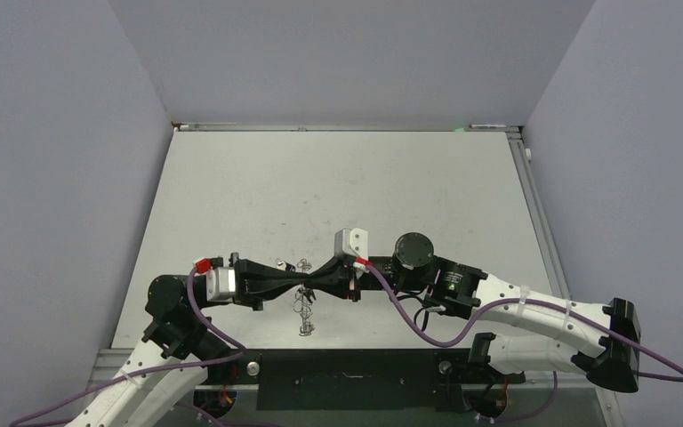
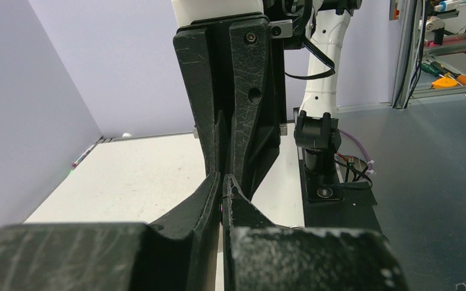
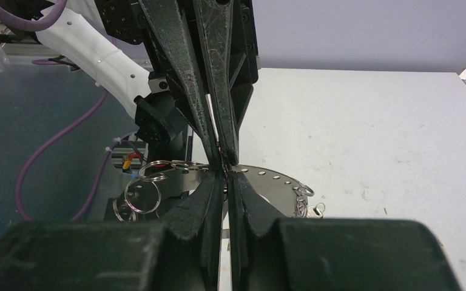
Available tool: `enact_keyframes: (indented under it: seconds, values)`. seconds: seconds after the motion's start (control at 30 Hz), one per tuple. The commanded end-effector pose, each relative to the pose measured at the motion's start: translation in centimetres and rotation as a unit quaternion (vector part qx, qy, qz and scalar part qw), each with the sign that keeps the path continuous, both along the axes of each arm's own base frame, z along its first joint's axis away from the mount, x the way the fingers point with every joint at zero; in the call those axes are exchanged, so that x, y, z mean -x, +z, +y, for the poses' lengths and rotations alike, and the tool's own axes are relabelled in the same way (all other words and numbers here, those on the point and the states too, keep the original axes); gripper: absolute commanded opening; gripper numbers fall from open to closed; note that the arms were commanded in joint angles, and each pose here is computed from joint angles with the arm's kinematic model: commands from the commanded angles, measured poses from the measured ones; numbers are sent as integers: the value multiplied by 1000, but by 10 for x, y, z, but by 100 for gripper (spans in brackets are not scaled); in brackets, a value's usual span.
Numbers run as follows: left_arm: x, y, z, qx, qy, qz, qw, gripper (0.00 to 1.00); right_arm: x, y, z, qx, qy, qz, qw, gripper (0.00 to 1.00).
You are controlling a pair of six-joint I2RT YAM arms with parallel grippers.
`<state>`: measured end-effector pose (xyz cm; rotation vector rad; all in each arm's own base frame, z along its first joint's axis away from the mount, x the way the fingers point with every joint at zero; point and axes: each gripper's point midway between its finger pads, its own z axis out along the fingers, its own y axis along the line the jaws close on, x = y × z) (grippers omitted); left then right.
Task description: Put the keys on the keyring
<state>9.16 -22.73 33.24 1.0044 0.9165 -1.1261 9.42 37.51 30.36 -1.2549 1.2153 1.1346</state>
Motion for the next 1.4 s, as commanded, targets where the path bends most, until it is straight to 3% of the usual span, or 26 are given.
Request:
enact_keyframes:
  seconds: [0.0,0.1,0.17,0.23,0.47,0.83,1.37]
  values:
    - [2,20,5,22,11,-30,999,23,-3,36,-5,-43,-4,-36,998,5]
    - [2,21,7,22,17,-36,999,62,-7,34,-15,-21,-24,-47,998,5]
    - [2,20,8,17,22,-40,999,72,-10,32,-22,-1,-35,-54,998,5]
    - [4,21,8,7,21,-49,999,73,-11,31,-30,18,-44,-58,997,5]
    - [7,19,9,-69,29,-73,994,56,-13,22,-46,92,-58,-55,993,5]
    - [8,-5,-19,-197,-26,-42,979,45,-4,15,-51,158,-39,-64,985,5]
    - [0,-25,-34,-225,-21,-30,974,28,8,4,-39,178,-19,-78,981,5]
